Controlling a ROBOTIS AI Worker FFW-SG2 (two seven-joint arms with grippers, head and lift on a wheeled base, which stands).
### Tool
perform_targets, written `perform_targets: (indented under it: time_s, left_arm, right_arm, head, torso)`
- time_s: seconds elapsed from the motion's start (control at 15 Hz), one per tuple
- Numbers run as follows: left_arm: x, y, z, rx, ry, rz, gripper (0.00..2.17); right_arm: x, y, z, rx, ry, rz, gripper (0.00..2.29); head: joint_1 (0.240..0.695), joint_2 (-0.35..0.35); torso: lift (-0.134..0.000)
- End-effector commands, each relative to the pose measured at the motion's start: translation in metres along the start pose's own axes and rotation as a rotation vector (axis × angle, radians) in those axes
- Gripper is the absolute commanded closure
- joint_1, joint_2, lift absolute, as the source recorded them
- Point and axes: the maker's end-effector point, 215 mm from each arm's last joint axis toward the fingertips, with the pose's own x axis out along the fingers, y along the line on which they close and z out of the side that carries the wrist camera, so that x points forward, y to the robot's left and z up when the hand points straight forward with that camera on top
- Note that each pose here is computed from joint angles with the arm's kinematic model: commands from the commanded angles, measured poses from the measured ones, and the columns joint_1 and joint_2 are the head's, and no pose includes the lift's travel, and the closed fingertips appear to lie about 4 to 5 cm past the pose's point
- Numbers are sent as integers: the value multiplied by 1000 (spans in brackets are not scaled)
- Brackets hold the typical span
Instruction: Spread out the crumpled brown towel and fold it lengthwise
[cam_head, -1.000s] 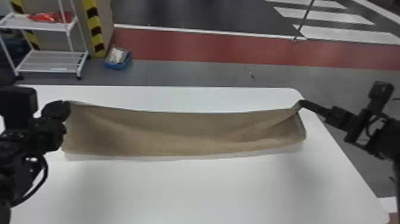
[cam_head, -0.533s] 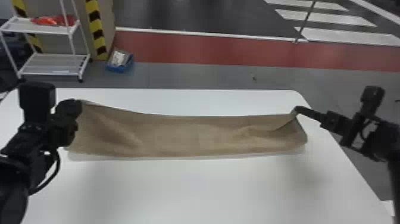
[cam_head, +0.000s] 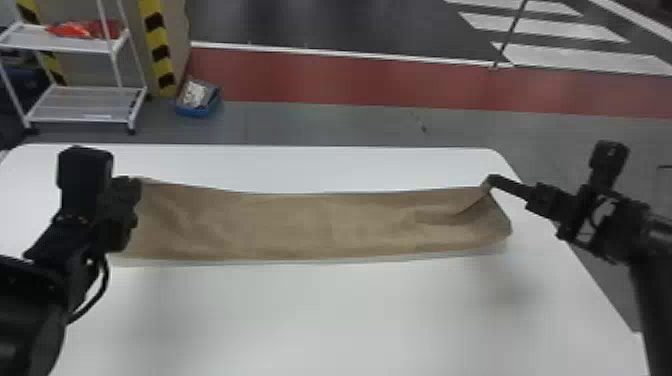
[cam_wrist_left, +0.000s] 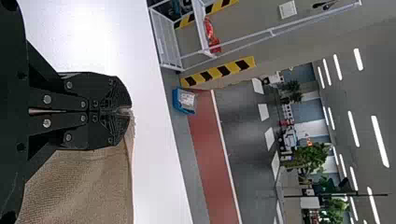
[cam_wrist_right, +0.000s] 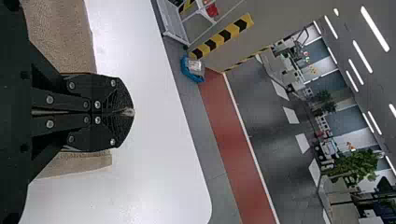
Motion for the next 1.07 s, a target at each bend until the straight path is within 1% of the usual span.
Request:
perform_targets:
  time_s: [0.0,0.07,0.13,0.2,0.27,0.33,0.4,0.47,0.67,0.8,0.93,1.0]
  left_arm:
    - [1,-2,-5,10,8,2,1339]
    - [1,-4,-7,13,11,-1,1214]
    - [-1,-3,-8,14,12,4,1183]
    - [-2,-2,-9,15,10,7,812]
    - [-2,0,-10,20,12,13,171]
    - [-3,0,-12,22,13,14,46]
    - [-4,4,-13,22,12,24,36]
    - [-4,6,-11,20,3,28,36]
    - [-6,15,-9,17,-10,46,36]
    - [-10,24,-11,12,-10,60,39]
    - [-10,24,-10,-2,-9,46,39]
    - [-10,28,-11,-17,-2,44,39]
  right_arm:
    - [9,6,-3,-27,10,1,1673]
    - [12,5,-4,-41,15,-11,1541]
    - [14,5,-4,-64,18,-18,1541]
    - [15,5,-6,-74,27,-29,1494]
    - [16,3,-9,-79,33,-41,1082]
    - [16,0,-11,-81,34,-53,667]
    - [16,-2,-15,-78,40,-60,144]
    - [15,-4,-16,-81,38,-66,53]
    - [7,-17,-11,-102,2,-88,46]
    - [-3,-27,-7,-100,-14,-101,49]
    - [-19,-45,-11,-79,14,-118,66]
    - [-25,-47,-12,-67,30,-106,76]
  head:
    - [695,-167]
    - [695,-165]
    - [695,-163]
    - [695,-162]
    - [695,-160]
    - [695,-159]
    - [695,-158]
    - [695,-158]
    - [695,-156]
    - [695,-160]
    - [695,-165]
    - [695,-171]
  torso:
    - [-128]
    - [-128]
    - [-128]
    - [-128]
    - [-128]
    - [-128]
    - [-128]
    - [-128]
    - [-128]
    - [-128]
    - [-128]
    - [-128]
